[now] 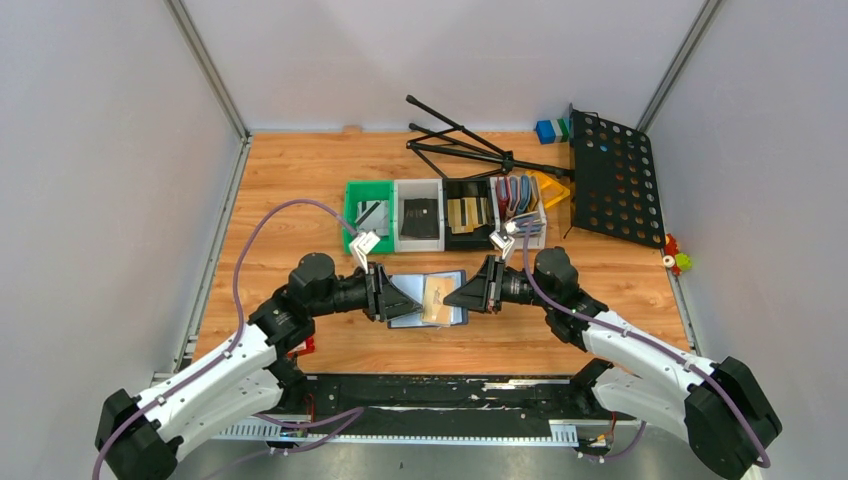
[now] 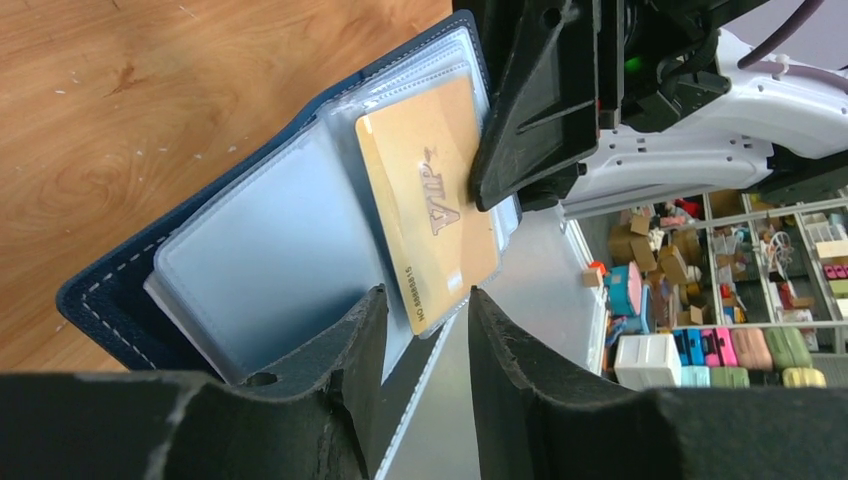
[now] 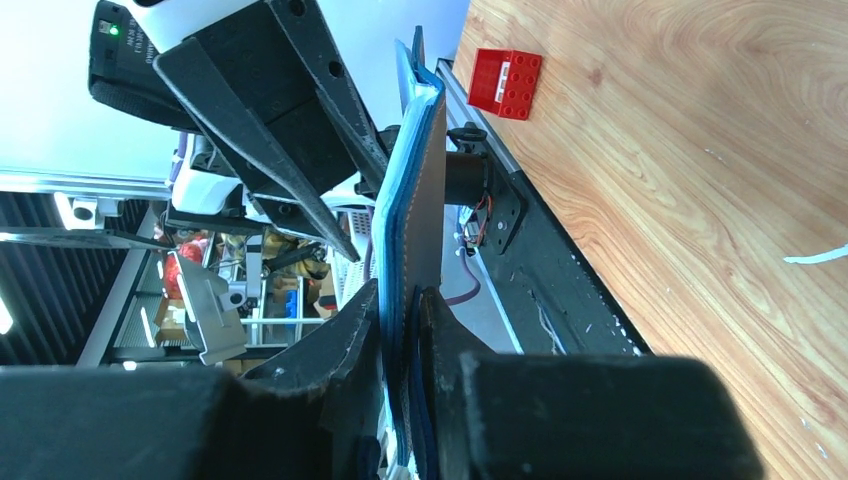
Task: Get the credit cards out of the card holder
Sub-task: Remove the credit card from the card holder.
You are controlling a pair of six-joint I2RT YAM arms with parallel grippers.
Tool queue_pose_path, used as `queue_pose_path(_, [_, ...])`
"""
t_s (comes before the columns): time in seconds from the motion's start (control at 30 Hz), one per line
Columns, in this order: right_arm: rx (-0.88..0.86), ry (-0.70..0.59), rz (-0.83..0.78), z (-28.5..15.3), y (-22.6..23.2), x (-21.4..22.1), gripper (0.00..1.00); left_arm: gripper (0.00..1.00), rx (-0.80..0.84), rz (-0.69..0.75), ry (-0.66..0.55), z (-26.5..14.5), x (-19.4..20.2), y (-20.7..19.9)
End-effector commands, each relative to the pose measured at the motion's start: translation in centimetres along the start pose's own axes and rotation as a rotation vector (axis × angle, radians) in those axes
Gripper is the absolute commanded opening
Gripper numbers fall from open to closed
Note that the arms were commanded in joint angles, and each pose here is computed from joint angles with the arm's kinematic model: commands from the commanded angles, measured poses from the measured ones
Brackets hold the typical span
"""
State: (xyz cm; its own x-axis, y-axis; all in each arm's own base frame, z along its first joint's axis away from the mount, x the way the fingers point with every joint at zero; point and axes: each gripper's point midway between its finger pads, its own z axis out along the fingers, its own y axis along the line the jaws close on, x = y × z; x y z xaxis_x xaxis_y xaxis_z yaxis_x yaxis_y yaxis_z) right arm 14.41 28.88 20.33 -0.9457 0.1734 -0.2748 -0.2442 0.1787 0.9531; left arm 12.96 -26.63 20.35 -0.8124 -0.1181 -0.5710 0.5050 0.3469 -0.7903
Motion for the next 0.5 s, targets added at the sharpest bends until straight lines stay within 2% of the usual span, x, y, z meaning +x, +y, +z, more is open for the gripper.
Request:
queue_pose_path(0.0, [-0.128, -0.018, -0.073, -0.3, 4.1, -0.9, 0.00, 0.41, 0.070, -0.016, -0.006, 0.5, -0.1, -0.8])
queue_pose_path(0.27, [-0.165, -0.020, -0.070, -0.4, 4.7, -0.8, 0.00, 0.39, 0.059, -0.068, 0.035, 1.1, 0.6, -0.2])
queue_pose_path(0.37, [-0.173, -0.017, -0.066, -0.5, 4.8, -0.7, 0.00, 0.36, 0.146, -0.095, 0.015, 1.1, 0.3, -1.5])
queue_pose_path(0.47, [-0.188, -0.015, -0.054, -0.5, 4.9, -0.7, 0.00, 0.22, 0.246, -0.115, 0.005, 0.9, 0.1, -3.1])
